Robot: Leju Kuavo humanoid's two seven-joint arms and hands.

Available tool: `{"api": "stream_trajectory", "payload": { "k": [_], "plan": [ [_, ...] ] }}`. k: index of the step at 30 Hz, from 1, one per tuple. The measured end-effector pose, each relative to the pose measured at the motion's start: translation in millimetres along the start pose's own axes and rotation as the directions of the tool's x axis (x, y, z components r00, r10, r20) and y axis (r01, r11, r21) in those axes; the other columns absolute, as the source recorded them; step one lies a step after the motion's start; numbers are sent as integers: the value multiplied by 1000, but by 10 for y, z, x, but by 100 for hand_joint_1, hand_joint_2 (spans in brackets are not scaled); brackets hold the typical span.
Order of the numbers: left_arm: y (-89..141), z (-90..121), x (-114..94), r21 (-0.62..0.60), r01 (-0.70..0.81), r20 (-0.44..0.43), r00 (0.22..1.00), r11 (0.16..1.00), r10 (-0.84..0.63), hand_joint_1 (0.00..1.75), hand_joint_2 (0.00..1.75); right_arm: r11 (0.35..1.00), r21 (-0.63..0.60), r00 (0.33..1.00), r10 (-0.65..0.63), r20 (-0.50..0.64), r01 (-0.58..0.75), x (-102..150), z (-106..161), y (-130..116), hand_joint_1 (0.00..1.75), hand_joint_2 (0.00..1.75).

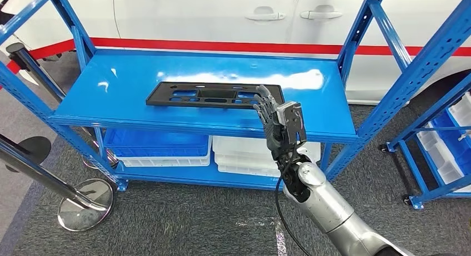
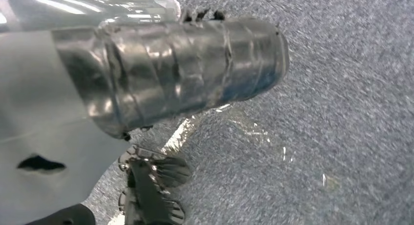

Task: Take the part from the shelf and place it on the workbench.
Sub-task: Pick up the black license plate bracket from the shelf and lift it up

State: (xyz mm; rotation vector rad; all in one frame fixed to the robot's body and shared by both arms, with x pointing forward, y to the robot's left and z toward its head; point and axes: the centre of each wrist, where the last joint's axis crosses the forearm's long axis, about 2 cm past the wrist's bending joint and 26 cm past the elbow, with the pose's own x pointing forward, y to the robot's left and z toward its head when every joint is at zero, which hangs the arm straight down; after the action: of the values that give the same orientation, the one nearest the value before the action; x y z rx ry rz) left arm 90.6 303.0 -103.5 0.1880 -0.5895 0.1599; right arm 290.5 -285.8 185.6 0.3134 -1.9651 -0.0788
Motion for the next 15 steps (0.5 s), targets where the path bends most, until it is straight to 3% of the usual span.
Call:
{"api": "stream_trajectory", "payload": {
  "k": [7, 15],
  "plan": [
    [9, -7, 12, 1, 9, -8, 1000, 1000, -9, 0, 0, 999, 35, 1000, 13, 27, -14, 25, -90, 49, 0, 175],
    [-18, -56, 146, -12, 40, -7, 999, 999, -41, 0, 0, 985, 95, 985, 130, 112, -141, 233, -512, 267, 0, 175]
  ]
}}
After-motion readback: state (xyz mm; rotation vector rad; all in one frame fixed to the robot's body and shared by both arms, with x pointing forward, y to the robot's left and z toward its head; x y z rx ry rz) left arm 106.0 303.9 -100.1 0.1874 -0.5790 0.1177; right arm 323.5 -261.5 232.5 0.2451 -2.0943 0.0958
